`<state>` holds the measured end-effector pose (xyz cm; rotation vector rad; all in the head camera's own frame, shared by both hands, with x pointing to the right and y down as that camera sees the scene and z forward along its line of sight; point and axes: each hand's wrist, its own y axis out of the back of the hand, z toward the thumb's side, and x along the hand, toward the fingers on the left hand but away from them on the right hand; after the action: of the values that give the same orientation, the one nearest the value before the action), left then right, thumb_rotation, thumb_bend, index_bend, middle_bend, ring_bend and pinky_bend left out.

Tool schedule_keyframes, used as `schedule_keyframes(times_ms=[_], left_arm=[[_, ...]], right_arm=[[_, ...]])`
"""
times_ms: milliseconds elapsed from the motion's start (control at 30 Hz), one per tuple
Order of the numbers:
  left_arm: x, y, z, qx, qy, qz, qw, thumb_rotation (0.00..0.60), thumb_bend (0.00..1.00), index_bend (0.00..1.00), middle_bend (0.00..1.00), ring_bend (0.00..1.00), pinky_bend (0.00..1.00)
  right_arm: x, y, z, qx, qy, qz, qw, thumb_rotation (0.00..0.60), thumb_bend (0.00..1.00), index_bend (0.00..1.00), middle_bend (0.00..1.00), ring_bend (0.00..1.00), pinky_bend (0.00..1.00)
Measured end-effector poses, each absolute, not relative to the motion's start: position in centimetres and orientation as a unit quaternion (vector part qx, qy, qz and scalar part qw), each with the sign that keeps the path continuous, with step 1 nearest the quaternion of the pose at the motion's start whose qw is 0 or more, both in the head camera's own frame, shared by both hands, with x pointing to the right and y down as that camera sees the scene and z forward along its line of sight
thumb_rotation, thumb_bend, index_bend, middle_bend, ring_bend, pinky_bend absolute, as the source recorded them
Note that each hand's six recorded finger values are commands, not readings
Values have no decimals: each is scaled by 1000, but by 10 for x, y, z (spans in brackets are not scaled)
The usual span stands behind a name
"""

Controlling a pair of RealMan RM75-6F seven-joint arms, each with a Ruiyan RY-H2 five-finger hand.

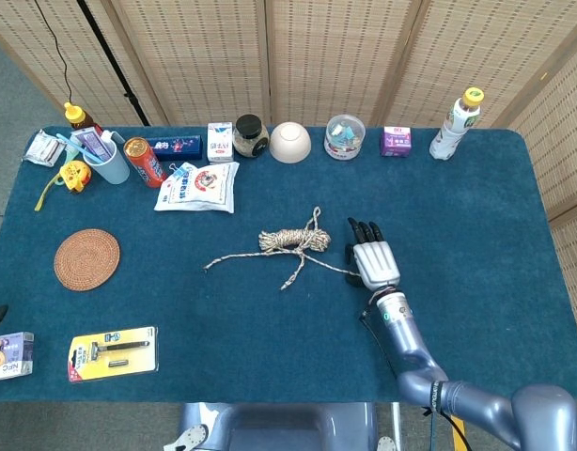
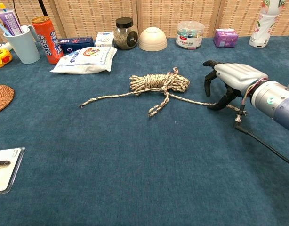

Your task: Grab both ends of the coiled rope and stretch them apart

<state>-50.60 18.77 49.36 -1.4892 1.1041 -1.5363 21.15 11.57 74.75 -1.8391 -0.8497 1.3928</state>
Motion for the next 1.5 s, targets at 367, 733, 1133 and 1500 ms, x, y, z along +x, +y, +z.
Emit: schedule_keyframes(times_ms=[367, 733, 1133, 1500], left_arm=[[-504, 187, 495, -579, 427, -595, 359, 549, 227, 63, 0, 0, 0], [-505, 187, 494, -577, 428, -595, 360, 550, 228, 63, 0, 0, 0], [-510, 187, 494, -574, 429, -597, 360, 547, 227, 62, 0, 0, 0], [-512, 187, 494, -573, 429, -599, 359, 549, 228, 62, 0, 0, 0]], right_arm=[[215, 111, 746, -705, -322, 535, 337, 600, 321, 532, 11, 0, 0], [201, 113, 747, -714, -320, 528, 329, 600, 380, 521, 7, 0, 0], [189, 110, 751, -716, -316, 531, 325, 600, 388, 520, 6, 0, 0], [189, 109, 758, -714, -314, 537, 321, 600, 412, 528, 8, 0, 0]])
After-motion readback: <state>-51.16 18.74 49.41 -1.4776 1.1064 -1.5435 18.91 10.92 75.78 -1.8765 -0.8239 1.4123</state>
